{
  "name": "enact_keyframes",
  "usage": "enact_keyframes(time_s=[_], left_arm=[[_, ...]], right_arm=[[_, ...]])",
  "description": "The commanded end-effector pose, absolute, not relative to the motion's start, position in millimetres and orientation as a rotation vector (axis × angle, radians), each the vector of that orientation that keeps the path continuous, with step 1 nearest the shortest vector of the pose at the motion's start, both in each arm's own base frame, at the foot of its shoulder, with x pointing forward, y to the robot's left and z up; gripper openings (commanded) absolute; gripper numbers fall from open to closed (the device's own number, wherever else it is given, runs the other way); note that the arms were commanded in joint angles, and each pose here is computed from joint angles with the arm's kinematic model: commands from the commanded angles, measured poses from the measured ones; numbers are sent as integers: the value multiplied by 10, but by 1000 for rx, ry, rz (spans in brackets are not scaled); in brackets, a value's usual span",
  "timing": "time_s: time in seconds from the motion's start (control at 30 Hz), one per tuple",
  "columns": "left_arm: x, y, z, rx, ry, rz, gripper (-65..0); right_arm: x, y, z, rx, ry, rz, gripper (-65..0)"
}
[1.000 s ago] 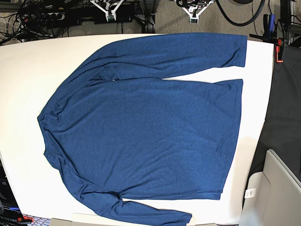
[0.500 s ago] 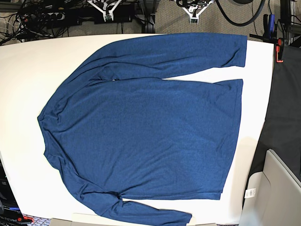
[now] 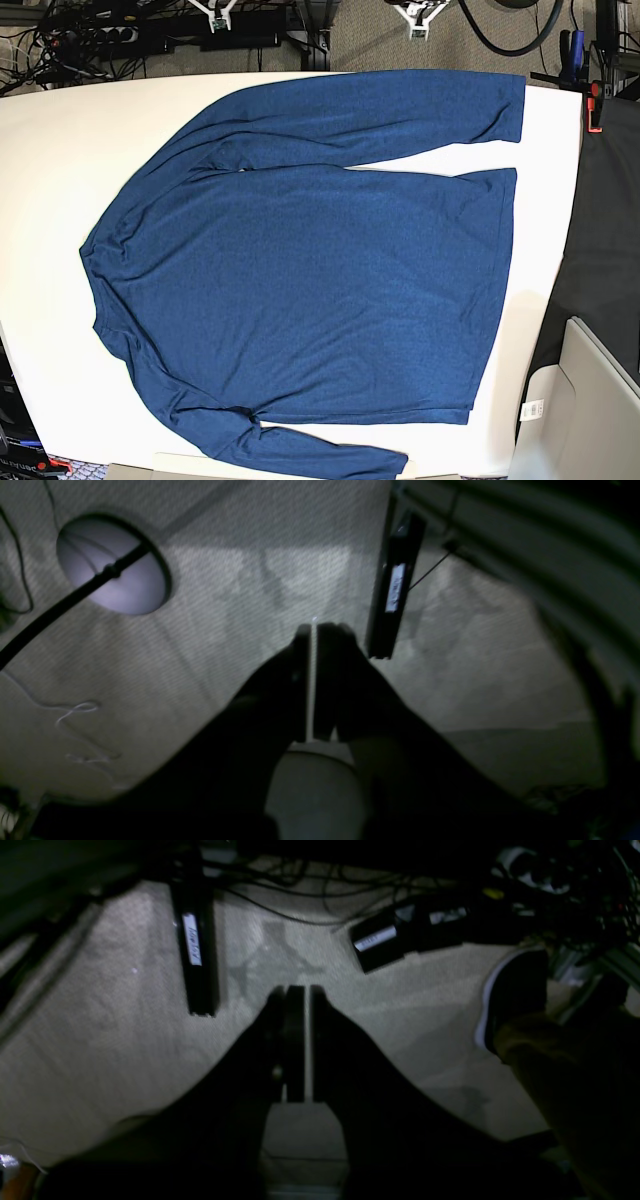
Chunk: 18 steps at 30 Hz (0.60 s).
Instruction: Fold the T-shirt properly
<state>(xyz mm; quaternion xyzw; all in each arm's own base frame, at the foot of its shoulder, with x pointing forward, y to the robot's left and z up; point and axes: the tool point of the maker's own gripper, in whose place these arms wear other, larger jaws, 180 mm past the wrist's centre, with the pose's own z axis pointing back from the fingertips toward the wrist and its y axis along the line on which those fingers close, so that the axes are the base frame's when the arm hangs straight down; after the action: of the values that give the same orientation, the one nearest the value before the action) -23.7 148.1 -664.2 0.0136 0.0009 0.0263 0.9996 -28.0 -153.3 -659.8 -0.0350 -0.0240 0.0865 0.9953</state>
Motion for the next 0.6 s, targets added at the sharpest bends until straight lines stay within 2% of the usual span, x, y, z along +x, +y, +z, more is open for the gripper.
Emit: enact_keyframes(time_s=[0.0, 0.1, 0.37, 0.57], left_arm=[[-263, 1623, -6634, 51, -1, 47, -646], [-497, 1828, -6604, 82, 32, 42, -646], [-851, 2426, -6415, 178, 9, -1, -646], [-993, 2689, -6241, 220, -18, -44, -646]], right_arm=[[-382, -1547, -6589, -72, -40, 177, -650], [-504, -1753, -6553, -101, -31, 188, -650], [-781, -1994, -6388, -139, -55, 220, -650], [-752, -2234, -6087, -185, -140, 266, -650]])
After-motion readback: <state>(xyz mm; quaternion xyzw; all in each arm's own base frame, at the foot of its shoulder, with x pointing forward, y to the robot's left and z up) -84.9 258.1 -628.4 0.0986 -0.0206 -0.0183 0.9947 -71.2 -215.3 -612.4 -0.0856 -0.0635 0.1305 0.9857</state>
